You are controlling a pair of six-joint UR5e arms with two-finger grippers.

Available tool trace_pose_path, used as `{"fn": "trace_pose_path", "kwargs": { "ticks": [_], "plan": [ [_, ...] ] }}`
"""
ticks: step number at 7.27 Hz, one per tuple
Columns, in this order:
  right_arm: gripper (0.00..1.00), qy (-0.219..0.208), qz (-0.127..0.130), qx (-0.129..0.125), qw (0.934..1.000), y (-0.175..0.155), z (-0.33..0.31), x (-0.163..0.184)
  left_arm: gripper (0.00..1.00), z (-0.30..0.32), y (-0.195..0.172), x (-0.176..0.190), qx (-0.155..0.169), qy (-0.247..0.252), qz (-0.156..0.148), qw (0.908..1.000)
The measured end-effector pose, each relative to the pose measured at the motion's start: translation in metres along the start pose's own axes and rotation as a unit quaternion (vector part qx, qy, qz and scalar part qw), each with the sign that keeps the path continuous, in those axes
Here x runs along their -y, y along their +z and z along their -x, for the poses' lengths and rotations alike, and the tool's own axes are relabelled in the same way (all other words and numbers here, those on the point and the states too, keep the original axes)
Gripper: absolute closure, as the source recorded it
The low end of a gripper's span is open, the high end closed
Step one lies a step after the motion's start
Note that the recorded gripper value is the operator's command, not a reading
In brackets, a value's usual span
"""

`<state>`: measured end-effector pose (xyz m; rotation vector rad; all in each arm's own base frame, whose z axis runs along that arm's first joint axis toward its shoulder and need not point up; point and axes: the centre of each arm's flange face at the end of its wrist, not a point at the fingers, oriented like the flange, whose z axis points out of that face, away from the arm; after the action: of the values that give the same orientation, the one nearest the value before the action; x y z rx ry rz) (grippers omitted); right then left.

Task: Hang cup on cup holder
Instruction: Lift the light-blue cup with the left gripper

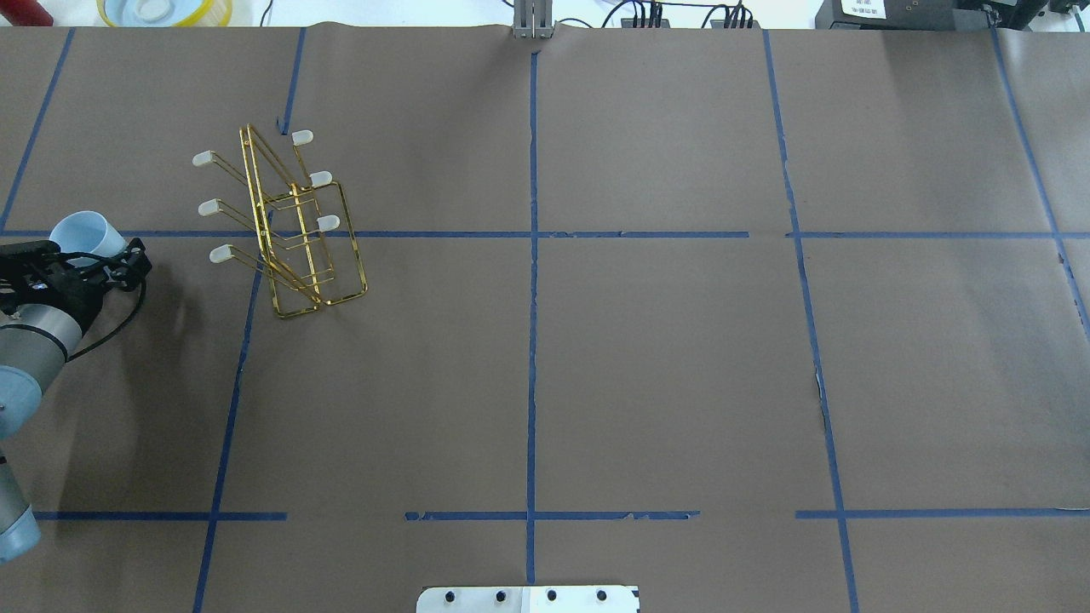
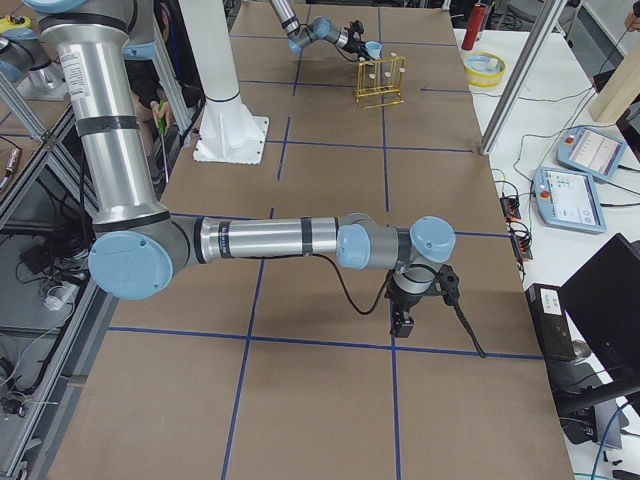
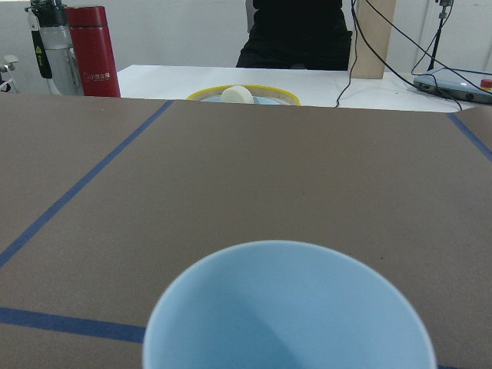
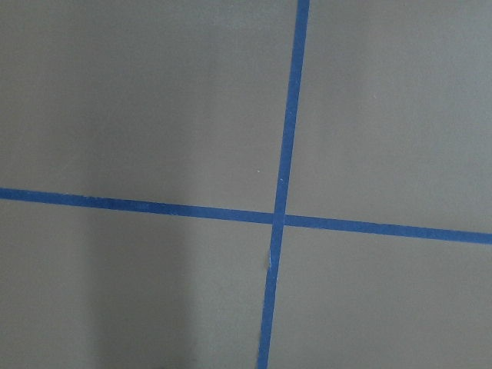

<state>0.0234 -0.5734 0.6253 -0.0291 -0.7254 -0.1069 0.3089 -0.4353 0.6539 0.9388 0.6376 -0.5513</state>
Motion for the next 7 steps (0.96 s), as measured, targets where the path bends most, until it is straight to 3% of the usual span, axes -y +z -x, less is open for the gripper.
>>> {"fn": "trace_pose_path", "kwargs": {
  "ticks": [5, 6, 7],
  "plan": [
    [0.0, 0.0, 0.0, 0.0, 1.0, 0.0, 0.0, 0.0, 0.06, -0.0011, 0.0075, -0.0029, 0.001, 0.0, 0.008, 1.0],
    [0.0, 0.0, 0.0, 0.0, 1.0, 0.0, 0.0, 0.0, 0.11, -0.0007, 0.0078, -0.0033, 0.002, 0.001, 0.009, 1.0],
    [0.0, 0.0, 0.0, 0.0, 1.0, 0.0, 0.0, 0.0, 0.3, -0.0006, 0.0079, -0.0035, 0.002, 0.001, 0.01, 1.0]
  ]
}}
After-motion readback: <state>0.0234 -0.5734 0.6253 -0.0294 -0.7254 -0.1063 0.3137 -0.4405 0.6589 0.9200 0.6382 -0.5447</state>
